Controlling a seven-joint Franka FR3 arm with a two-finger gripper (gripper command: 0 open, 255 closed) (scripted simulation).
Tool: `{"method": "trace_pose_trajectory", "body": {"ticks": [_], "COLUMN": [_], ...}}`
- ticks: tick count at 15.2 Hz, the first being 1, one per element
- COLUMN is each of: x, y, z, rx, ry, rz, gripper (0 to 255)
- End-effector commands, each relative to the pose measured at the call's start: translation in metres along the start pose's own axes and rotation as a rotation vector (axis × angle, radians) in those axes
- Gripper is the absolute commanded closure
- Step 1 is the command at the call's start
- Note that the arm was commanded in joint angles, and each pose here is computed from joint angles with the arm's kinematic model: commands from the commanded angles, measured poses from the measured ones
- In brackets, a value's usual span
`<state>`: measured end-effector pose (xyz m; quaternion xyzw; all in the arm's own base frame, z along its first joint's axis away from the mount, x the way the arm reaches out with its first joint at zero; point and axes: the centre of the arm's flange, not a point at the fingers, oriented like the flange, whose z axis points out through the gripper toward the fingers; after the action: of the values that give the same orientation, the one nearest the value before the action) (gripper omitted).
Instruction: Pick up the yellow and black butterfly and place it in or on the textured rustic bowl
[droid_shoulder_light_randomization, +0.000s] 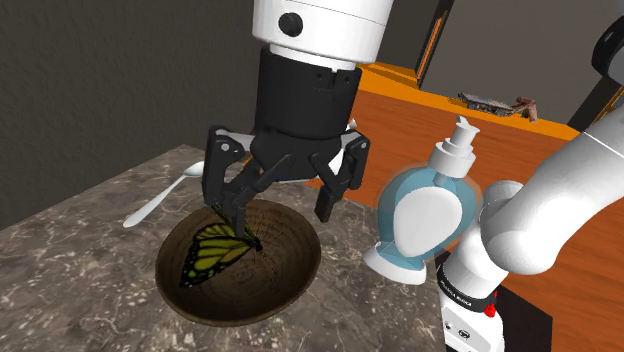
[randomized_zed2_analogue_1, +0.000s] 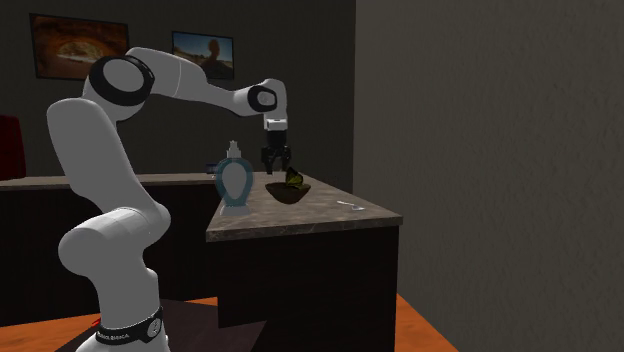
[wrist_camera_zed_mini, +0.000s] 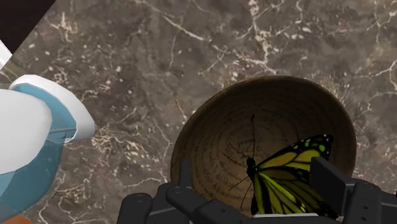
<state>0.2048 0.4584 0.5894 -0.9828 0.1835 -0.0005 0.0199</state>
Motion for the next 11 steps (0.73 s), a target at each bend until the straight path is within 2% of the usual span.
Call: {"method": "trace_pose_trajectory", "body": {"ticks": [1, 3, 11], "x": [0.001, 0.001, 0.001], "y": [0.000, 0.000, 0.000], "z": [-0.020, -0.043, -0.043], "rx": [-0.001, -0.001, -0.001], "ry": [0.000, 0.000, 0.000], "rz": [0.000, 0.000, 0.000], "gripper": [0, 0, 0]}}
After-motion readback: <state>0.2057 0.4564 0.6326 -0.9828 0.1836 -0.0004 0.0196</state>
